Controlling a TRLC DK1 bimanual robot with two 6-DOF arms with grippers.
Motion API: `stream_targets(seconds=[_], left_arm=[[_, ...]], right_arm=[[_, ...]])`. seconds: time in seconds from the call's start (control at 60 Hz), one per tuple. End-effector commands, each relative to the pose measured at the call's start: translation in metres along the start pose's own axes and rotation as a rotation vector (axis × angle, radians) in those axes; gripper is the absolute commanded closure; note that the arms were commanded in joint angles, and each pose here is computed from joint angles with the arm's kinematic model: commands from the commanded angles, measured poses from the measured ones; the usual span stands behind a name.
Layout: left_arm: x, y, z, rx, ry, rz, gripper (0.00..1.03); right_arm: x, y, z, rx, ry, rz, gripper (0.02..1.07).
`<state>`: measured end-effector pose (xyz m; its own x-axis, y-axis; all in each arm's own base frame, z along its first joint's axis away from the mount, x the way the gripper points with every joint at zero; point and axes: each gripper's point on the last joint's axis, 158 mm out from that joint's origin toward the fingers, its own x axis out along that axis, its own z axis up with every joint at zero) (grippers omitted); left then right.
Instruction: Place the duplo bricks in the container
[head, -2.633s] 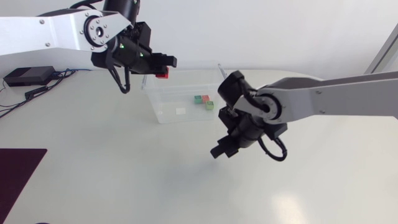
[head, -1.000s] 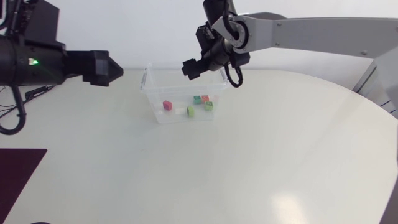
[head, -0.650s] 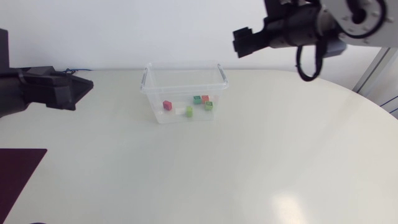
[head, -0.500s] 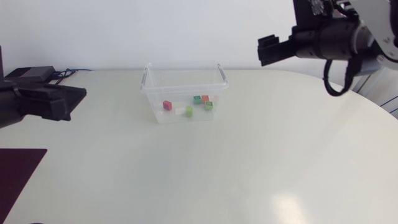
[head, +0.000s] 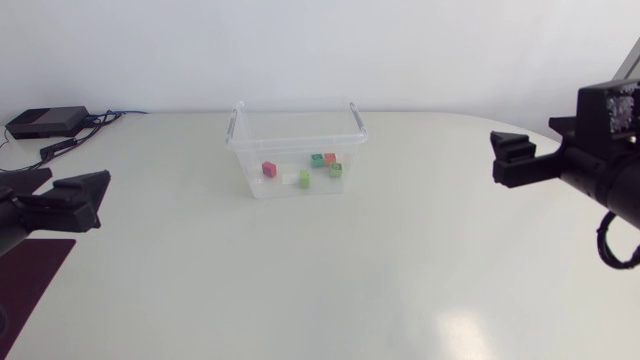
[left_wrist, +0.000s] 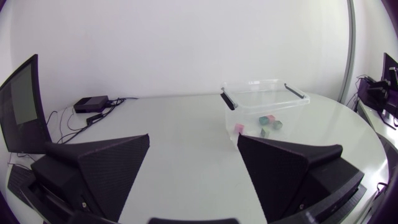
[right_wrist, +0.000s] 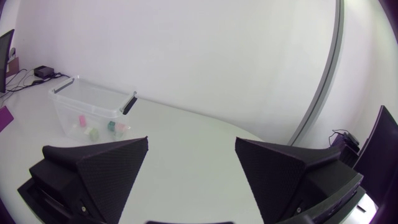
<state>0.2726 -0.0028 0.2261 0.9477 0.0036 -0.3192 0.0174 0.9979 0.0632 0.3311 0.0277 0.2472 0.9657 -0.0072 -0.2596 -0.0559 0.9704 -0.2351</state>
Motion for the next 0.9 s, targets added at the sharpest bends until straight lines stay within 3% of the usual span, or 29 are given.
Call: stream_targets(seconds=[0.0, 0.267, 0.883], left_arm=[[0.001, 0.006, -0.011, -0.003, -0.014, 0.027, 0.04], [-0.007, 0.010, -0.017, -0.008, -0.102, 0.050, 0.04], [0.000, 0.000, -0.056, -0.045, -0.207, 0.011, 0.04]], right_arm=[[-0.011, -0.006, -0.007, -0.018, -0.029, -0.025, 0.06], [-0.036, -0.023, -0.029, 0.003, -0.076, -0.107, 0.06], [-0.051, -0.011, -0.087, 0.164, -0.159, -0.059, 0.06]])
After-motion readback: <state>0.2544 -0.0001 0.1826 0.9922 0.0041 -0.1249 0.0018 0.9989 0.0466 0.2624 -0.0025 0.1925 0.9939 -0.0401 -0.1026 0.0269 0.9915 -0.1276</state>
